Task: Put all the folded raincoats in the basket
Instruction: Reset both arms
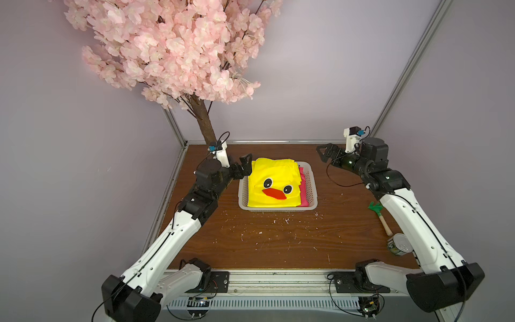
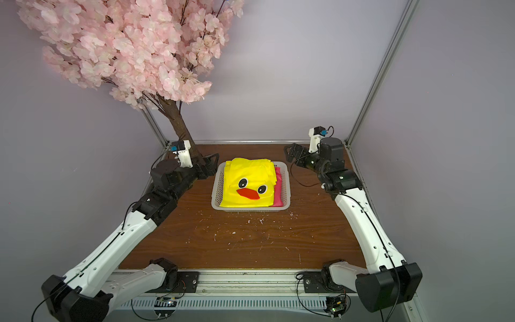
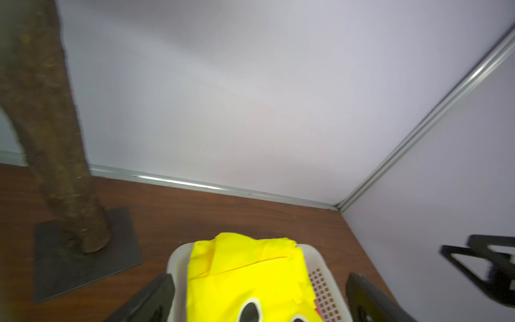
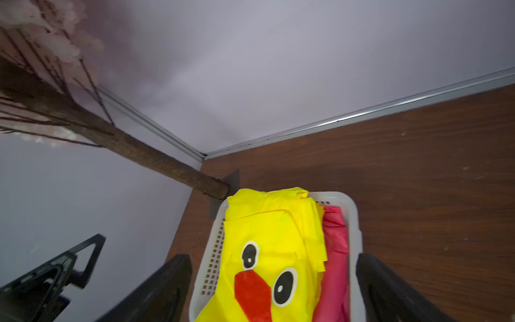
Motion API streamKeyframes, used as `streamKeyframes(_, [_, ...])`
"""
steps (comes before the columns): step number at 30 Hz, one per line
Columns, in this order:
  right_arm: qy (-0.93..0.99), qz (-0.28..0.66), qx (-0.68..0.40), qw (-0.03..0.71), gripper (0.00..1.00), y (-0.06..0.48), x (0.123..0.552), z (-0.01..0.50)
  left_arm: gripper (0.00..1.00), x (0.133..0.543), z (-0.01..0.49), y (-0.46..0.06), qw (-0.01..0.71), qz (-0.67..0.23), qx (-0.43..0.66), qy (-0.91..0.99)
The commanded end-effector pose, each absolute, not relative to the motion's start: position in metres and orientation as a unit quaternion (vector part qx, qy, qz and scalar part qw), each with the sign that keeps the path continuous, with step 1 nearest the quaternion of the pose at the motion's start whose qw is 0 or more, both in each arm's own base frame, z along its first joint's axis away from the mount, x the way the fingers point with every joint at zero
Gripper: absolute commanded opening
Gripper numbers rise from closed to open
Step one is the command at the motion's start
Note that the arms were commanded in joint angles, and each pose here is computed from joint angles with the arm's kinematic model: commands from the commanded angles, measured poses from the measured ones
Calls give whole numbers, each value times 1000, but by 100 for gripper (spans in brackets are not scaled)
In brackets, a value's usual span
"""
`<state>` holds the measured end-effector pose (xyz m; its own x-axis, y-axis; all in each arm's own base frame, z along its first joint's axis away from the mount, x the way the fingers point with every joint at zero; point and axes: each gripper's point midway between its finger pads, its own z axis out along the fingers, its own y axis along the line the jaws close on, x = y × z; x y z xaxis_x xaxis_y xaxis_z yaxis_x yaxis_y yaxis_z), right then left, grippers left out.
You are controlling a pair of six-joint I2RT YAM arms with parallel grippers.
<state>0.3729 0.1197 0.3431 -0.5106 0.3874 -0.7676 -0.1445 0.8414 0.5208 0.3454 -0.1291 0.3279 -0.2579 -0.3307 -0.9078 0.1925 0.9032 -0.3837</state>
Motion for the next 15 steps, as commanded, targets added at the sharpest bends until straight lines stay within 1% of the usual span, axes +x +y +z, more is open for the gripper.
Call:
streamKeyframes(1, [828,137,122,530,100,65,368,318,100,335,308,-79,658,-94,-84,742])
streamKeyframes(3, [810,87,137,564,99,44,362,308,100,321,293,-56,687,-58,-103,717])
streamKeyframes(5, [789,41,149,594,100,24,355,303,100,309,290,-34,721,-28,-121,682])
streamKeyframes(8, [756,-25,156,635,100,0,348,293,100,308,271,1,714,-3,-155,683])
streamKeyframes(11, [752,-75,142,639,99,-11,346,272,100,310,254,26,708,30,-168,686])
streamKeyframes(15, [750,-121,136,636,100,-21,347,237,100,315,234,41,701,78,-163,690])
